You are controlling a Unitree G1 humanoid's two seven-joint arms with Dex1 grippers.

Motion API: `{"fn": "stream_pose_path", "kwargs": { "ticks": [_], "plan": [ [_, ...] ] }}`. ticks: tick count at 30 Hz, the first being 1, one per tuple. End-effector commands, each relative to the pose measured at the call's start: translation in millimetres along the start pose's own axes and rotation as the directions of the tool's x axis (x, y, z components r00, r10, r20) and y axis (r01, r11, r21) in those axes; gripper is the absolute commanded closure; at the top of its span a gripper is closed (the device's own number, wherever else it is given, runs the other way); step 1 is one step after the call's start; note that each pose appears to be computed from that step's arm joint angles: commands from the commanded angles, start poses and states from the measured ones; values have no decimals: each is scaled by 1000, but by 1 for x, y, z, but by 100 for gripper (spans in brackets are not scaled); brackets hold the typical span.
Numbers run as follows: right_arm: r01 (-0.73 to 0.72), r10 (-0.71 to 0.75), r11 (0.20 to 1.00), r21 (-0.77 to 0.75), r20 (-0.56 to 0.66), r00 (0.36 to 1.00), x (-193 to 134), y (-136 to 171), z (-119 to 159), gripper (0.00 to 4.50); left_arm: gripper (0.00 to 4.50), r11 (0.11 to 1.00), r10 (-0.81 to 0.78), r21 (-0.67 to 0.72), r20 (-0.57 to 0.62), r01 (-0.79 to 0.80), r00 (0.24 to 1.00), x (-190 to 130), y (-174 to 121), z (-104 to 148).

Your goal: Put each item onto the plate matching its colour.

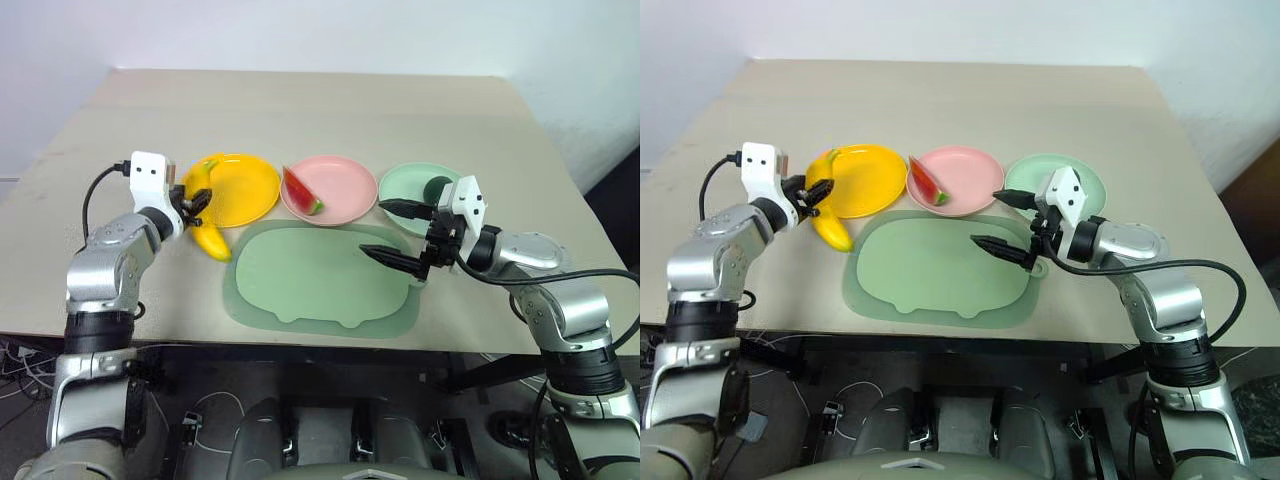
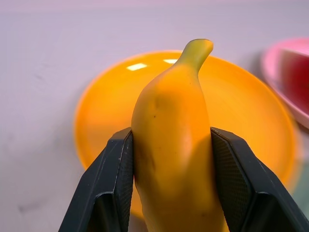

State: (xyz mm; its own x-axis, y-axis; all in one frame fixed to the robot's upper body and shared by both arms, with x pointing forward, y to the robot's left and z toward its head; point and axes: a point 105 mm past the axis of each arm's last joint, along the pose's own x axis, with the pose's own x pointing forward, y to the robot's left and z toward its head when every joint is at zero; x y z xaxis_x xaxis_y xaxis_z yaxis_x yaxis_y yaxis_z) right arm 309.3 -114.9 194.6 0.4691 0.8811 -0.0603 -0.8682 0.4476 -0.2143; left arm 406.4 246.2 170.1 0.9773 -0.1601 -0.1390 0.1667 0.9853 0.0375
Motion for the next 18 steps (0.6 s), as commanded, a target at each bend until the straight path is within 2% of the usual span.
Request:
{"fn": "stream_pose_path", "kwargs": {
  "ticks": [1,6,12,18],
  "plan": [
    [5,-4,999,-40,36,999,1,-3,12,0,252,999,27,29,48,-29,998,15,9,10],
    [6,-5,999,-39,31,1000,1,-4,10,0,252,1000,15,18,37,-16,999,37,4,5],
    [3,-2,999,-45,32,999,1,-3,13,0,252,998,-17,-56,52,20,998,53,-7,20],
    [7,-6,999,-44,26,1000,-1,-2,11,0,252,998,-63,-28,34,64,997,60,-21,23]
  ]
}}
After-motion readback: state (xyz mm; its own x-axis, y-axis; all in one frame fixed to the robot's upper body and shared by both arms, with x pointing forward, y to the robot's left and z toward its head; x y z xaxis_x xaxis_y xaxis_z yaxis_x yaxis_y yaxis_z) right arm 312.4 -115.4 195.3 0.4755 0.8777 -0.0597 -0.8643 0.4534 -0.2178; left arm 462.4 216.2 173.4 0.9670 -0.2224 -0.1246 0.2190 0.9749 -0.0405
